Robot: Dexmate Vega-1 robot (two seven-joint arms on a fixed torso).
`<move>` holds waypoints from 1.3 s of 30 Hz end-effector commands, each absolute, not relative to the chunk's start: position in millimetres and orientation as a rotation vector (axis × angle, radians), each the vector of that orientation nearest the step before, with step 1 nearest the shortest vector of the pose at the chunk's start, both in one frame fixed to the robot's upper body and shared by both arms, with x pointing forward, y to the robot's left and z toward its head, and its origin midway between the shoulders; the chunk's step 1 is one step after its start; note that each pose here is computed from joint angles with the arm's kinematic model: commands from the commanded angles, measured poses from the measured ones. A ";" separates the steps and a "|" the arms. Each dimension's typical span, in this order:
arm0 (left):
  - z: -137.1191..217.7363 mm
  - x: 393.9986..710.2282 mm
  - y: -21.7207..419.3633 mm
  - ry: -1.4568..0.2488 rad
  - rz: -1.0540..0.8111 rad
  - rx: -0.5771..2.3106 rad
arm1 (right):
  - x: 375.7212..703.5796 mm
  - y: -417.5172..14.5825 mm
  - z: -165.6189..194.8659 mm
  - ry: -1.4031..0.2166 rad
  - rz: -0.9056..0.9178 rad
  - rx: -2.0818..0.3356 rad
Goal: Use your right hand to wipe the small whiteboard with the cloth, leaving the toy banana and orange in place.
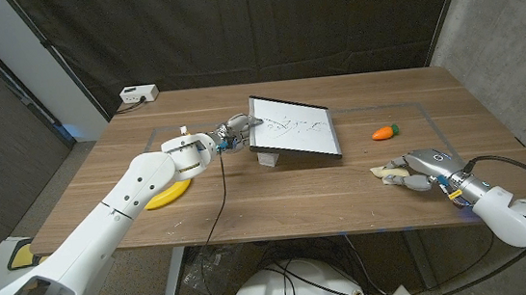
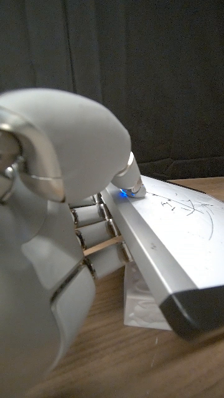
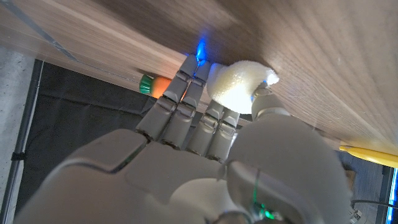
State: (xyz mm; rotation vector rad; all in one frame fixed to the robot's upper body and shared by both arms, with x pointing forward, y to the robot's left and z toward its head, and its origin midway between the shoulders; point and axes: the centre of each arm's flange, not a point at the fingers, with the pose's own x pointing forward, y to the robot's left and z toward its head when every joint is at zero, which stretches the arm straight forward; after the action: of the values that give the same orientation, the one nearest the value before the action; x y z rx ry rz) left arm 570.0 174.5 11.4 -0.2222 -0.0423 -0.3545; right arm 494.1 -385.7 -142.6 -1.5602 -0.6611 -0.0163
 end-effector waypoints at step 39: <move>21.2 568.9 167.3 -0.007 -0.409 -0.181 | 487.0 -284.3 -48.7 -1.179 -0.067 -1.274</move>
State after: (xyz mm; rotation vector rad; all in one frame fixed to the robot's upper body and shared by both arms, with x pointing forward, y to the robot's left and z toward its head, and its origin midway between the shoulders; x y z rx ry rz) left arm 568.7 168.8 22.4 -0.1874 -0.0144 -0.3854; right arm 479.0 -320.7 -62.3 -1.3156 -1.0908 -0.1280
